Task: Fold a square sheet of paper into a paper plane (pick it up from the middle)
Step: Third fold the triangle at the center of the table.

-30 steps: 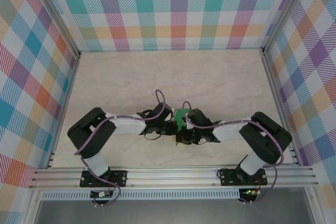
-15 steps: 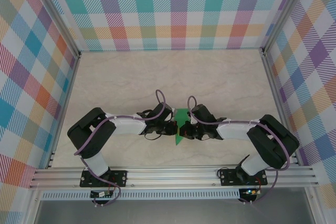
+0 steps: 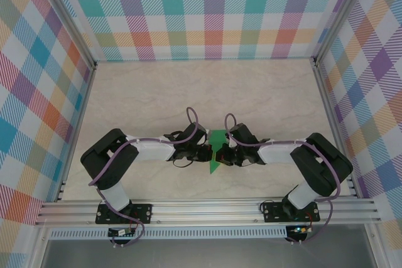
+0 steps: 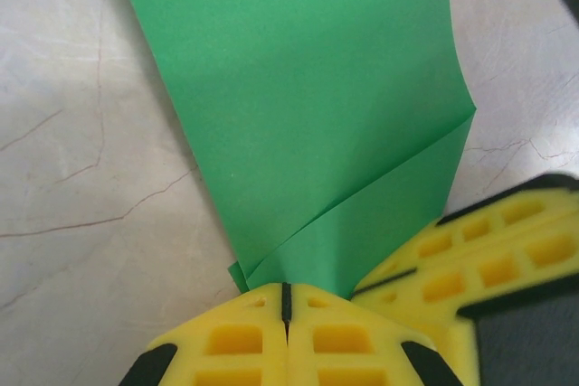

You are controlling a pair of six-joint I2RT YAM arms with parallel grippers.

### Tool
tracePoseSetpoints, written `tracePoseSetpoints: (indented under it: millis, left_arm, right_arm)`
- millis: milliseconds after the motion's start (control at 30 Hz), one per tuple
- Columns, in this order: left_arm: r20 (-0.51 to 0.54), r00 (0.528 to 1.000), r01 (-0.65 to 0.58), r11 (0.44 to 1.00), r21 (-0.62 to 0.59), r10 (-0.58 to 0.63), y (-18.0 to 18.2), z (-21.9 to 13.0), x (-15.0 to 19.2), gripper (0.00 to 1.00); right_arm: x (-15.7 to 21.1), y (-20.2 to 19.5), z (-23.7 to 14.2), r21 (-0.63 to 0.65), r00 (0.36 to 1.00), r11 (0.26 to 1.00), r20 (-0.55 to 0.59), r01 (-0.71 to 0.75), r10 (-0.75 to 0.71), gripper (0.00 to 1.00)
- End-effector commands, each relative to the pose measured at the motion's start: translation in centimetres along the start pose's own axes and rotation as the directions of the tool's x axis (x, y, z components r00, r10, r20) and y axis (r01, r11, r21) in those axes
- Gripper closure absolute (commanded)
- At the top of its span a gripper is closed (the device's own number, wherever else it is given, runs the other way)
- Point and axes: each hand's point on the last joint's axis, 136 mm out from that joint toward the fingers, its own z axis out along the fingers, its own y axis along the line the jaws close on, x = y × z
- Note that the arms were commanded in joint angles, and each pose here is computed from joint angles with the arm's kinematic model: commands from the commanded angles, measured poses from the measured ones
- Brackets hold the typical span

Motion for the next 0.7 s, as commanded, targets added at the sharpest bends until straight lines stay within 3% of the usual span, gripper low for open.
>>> tracePoseSetpoints:
  millis: [0,300,667]
  left_arm:
    - [-0.085,0.996,0.0,0.987,-0.159,-0.014,3.9,0.3,2.8,1.0]
    - [-0.087,0.996,-0.001,0.987,-0.161,-0.013,3.9,0.3,2.8,1.0]
    - [-0.093,0.996,-0.006,0.985,-0.174,-0.011,4.1,0.2,2.9,1.0]
  right_arm:
    - [-1.2,0.6,-0.9,-0.023,0.999,0.999,0.026,0.027,-0.026,0.96]
    - [-1.5,-2.1,0.4,0.018,0.999,0.999,-0.005,-0.036,0.036,0.97]
    - [-3.7,-0.6,-1.5,-0.038,0.998,0.999,0.052,-0.026,0.028,0.96]
